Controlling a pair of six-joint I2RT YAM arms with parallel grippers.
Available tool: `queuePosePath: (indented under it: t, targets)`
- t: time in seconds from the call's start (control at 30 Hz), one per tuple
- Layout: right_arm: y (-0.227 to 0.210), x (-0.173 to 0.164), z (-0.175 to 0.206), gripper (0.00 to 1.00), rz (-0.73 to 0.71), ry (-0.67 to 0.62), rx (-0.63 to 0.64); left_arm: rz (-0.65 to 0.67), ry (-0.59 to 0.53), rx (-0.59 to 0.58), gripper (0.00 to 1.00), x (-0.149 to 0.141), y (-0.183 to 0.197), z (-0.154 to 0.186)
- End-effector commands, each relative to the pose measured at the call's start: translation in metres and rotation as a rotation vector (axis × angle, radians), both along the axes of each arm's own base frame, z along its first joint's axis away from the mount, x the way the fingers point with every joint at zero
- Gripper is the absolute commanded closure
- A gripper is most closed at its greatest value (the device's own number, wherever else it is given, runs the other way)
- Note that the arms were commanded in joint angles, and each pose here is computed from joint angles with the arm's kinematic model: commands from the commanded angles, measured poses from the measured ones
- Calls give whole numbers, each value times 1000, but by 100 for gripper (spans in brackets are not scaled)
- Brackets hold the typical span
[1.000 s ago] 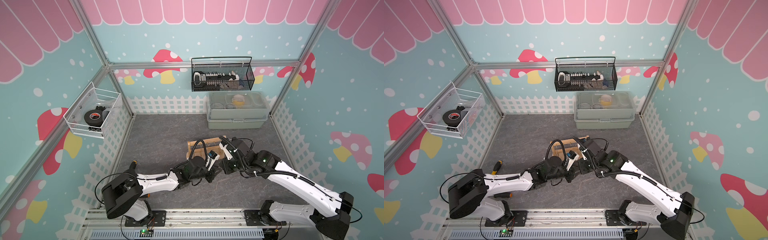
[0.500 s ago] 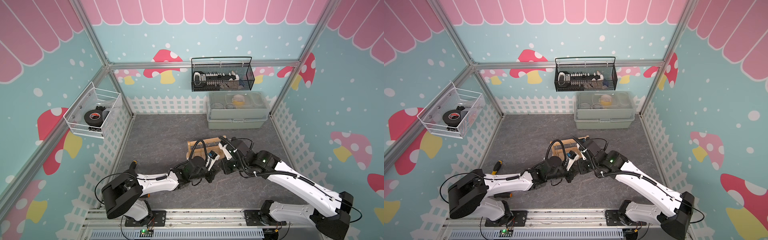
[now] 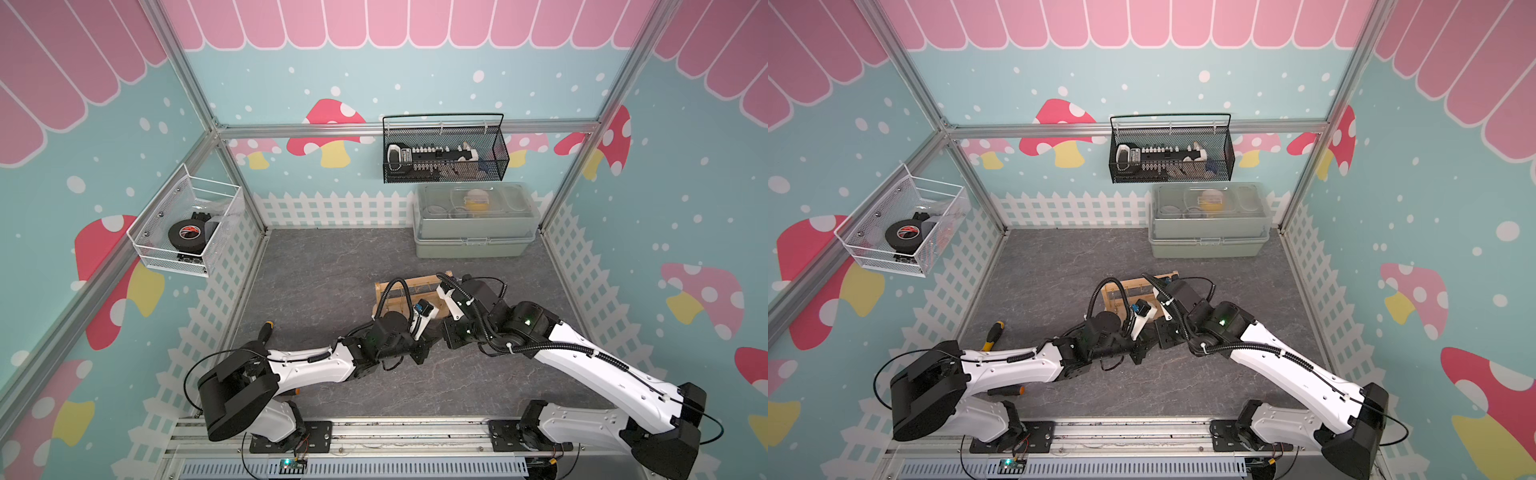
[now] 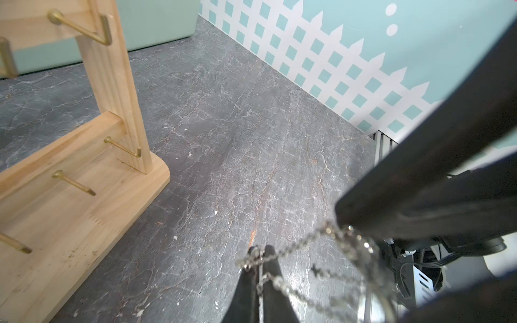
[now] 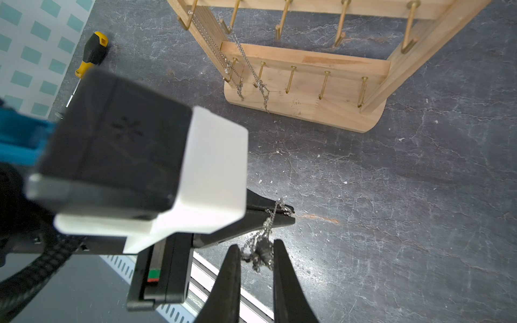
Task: Hang the necklace on the jewelry display stand
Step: Pick up the necklace from the center of the board.
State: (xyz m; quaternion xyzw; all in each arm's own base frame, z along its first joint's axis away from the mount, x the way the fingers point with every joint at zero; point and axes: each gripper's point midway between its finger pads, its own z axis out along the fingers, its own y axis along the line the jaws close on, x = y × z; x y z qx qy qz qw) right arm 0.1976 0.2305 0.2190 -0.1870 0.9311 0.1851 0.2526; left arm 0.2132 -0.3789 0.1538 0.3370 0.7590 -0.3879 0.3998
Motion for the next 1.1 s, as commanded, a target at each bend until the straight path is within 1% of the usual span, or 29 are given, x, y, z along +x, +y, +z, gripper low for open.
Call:
queuePosePath:
  t: [0.0,0.23,0.3,0.4,0.5,0.6,0.77,0.9,1.0,1.07]
  targets:
    - [-3,6,10,81,-36,-40,4,-15,18,-4,100,-6,2,1]
    - [-8,18,10,78,-51,-79,-58,-31,67,35,100,-19,11,-12]
    - [-7,20,6,75,-48,-77,-75,-43,72,47,100,-25,12,-13]
    - [-2,22,2,72,-29,-63,-83,-60,68,58,100,-33,14,-10]
    - [4,20,-2,67,-2,-43,-77,-57,67,53,100,-34,16,-6]
    - [3,20,1,66,-10,-50,-75,-50,65,44,100,-34,18,-3]
    - [-7,19,1,63,-24,-60,-98,-102,112,8,100,-46,19,6]
    - [-16,21,-3,60,-27,-58,-115,-108,135,-41,100,-52,25,22]
    - [-24,26,1,59,-36,-66,-90,-89,140,-71,100,-50,35,36]
    - [-21,26,4,59,0,-66,-50,-74,135,-86,100,-48,41,47]
